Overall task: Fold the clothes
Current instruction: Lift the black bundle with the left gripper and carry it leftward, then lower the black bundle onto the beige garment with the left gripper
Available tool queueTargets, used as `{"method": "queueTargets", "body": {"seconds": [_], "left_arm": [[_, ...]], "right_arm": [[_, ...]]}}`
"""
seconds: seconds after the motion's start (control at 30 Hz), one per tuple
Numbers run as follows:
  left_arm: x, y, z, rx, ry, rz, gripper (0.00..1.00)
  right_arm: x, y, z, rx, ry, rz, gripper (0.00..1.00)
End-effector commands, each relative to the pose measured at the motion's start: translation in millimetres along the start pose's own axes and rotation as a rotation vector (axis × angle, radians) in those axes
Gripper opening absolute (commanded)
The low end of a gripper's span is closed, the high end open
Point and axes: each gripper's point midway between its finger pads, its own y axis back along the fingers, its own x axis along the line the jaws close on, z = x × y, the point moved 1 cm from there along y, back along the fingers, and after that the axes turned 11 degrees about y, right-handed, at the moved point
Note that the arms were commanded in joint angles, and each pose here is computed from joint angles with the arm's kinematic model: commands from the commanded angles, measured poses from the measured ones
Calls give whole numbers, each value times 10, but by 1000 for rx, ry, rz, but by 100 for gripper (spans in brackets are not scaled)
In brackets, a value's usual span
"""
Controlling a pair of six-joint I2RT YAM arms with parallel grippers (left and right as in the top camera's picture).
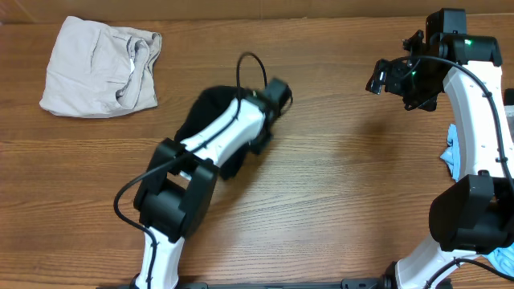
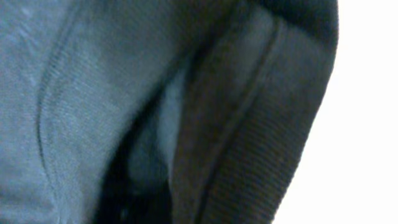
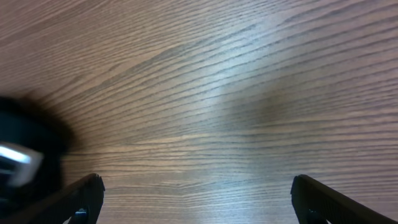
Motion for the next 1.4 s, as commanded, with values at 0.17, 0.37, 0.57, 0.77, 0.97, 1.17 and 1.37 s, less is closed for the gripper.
{"method": "queueTargets", "body": {"seconds": [0.17,0.37,0.57,0.77,0.97,1.17,1.37], "left_arm": [[1523,1241,806,-323,325,224,4],[2489,1371,764,-369,356,344,4],[3405,1278,557,-401,469,428,4],[3991,1232,419,-449,369,436,4],[4245,965,266,-369,34,447,4],[4269,560,215,-278,-91,431,4],[4304,121,133,-193,-80,416,4]], "right_arm": [[32,51,40,-20,16,2,100],[33,51,37,-19,16,2,100],[33,51,36,-18,15,2,100],[34,51,10,-8,5,3,99],[34,51,-42,14,1,3,99],[34,52,-73,27,-2,3,99],[33,52,-78,30,-2,2,99]]}}
